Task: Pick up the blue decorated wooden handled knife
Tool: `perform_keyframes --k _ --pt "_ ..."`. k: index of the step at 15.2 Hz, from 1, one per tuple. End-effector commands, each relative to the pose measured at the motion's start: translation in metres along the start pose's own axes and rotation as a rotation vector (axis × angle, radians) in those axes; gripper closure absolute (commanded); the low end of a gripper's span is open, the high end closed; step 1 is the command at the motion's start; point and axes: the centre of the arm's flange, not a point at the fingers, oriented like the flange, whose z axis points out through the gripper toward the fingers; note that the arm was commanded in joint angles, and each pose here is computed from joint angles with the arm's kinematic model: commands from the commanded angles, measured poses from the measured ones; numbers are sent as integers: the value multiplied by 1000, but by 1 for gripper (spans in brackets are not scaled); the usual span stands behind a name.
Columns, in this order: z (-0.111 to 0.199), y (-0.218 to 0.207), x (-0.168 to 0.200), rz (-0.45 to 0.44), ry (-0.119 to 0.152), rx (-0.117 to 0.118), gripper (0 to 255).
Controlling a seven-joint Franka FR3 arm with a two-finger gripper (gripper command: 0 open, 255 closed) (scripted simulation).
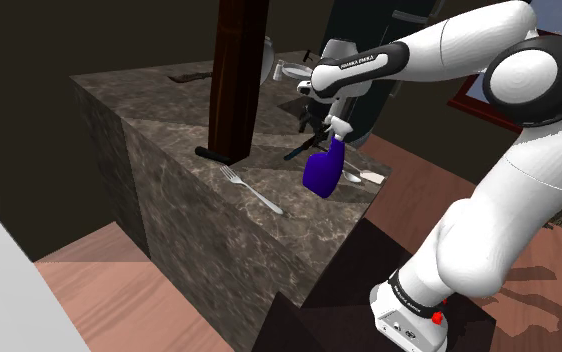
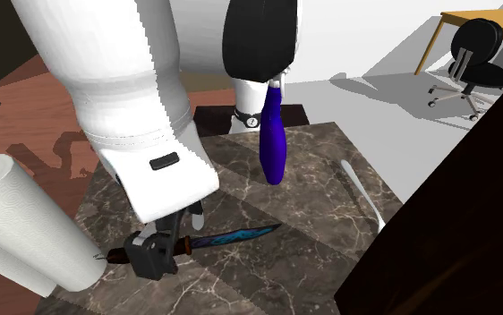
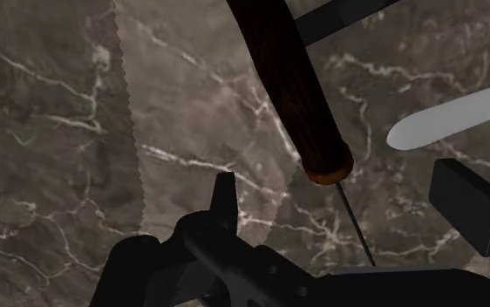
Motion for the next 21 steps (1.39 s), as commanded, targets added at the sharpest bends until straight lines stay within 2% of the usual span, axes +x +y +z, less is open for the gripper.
perform_keyframes --k 1,6,7,16,21 --pt "11 0 0 -5 1 -1 0" --pt "30 0 0 -5 1 -1 0" --pt "30 0 0 -5 0 -1 255" --pt "30 0 0 -5 1 -1 255" --pt "4 1 0 -5 1 -1 255"
